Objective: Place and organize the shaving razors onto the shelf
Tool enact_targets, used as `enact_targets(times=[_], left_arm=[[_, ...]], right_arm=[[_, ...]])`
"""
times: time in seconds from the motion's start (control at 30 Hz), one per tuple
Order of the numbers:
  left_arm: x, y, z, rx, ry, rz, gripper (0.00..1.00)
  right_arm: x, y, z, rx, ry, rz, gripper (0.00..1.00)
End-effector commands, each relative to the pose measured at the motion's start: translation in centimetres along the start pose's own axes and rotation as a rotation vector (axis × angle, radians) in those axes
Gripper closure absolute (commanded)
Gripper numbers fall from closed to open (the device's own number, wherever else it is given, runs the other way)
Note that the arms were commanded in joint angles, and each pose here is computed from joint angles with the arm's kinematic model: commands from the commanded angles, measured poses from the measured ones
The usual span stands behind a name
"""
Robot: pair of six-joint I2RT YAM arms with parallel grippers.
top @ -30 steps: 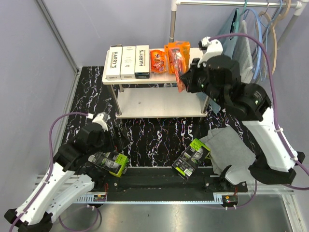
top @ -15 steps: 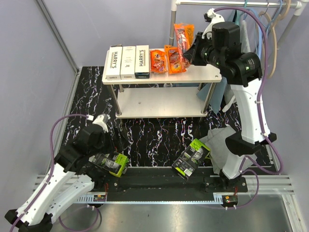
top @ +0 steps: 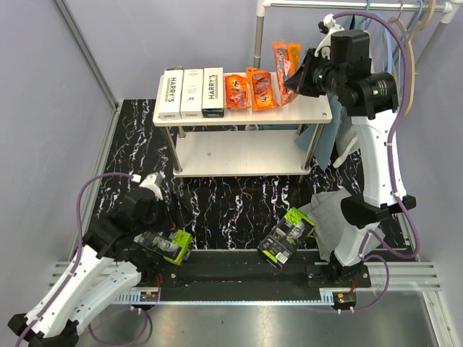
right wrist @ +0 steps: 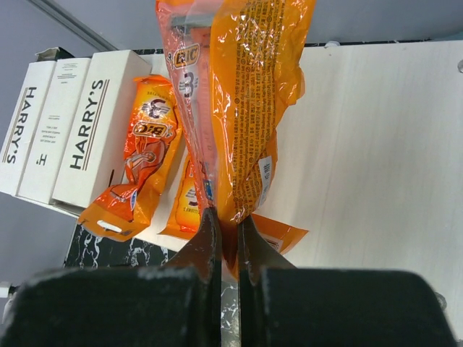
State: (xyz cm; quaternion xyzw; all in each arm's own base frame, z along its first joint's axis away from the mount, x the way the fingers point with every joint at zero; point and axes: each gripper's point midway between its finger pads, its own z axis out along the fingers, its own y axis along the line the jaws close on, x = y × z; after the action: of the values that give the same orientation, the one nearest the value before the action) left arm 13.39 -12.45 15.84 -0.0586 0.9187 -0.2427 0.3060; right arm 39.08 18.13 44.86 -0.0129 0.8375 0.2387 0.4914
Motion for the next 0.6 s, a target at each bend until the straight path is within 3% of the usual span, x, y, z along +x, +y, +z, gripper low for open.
enact_targets(times=[0.0,0.57], left_arm=[[-0.2,-0.3,0.0,0.014,-0.008,-0.008,0.01],[0.0,-0.1,0.2,0.005,0.005,-0.004,0.01]], right_arm=[[-0.7,0.0,0.0,-0.035,-0.015,0.006,0.99],[0.7,-3.0,4.1,0.016,0.066,0.060,0.95]])
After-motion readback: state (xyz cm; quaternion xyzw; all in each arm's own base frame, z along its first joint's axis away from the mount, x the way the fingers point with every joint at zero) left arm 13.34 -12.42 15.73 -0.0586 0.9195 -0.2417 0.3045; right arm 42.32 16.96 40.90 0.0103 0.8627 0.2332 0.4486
